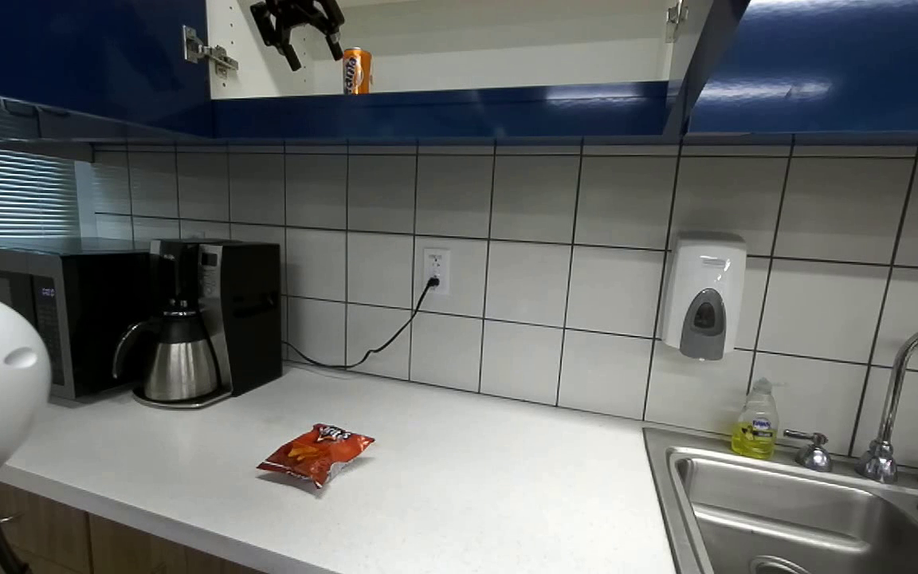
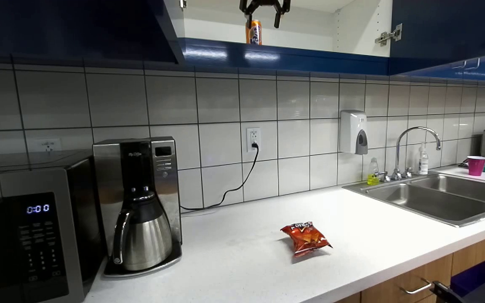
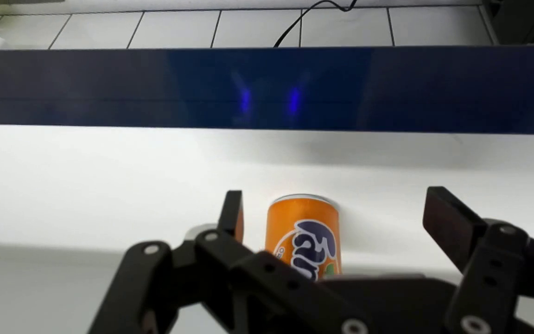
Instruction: Take the can out of the open upper cabinet and put it on the countertop.
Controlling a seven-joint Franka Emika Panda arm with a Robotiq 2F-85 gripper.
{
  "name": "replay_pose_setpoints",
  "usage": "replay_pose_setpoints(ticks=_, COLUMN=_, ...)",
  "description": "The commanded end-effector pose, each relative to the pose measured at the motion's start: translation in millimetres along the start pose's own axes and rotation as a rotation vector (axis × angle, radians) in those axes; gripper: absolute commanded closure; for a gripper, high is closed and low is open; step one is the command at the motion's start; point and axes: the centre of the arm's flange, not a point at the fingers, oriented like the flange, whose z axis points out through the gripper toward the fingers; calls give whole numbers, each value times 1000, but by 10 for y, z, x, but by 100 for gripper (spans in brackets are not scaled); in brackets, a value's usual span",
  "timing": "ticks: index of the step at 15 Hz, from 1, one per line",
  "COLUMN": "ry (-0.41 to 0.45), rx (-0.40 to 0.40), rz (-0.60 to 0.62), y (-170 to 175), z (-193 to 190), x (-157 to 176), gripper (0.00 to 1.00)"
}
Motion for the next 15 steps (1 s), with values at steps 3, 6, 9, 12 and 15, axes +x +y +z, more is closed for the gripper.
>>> replay_pose_setpoints(ticks=3, ry=-21, rx=-22, rz=63, y=68, z=8, x=322, gripper=0)
replay_pose_setpoints(ticks=6, ry=-27, rx=-23, rz=81, y=86, z=63, x=417, gripper=0)
replay_pose_setpoints(ticks=9, ry=-24, rx=-33, rz=93, y=98, z=119, x=510, gripper=0)
replay_pose_setpoints(ticks=12, ry=-18, rx=-41, rz=101, y=106, z=162, x=583, gripper=0)
replay_pose_setpoints(ticks=15, ry=-17, rx=-36, rz=105, y=97, z=217, x=636, gripper=0)
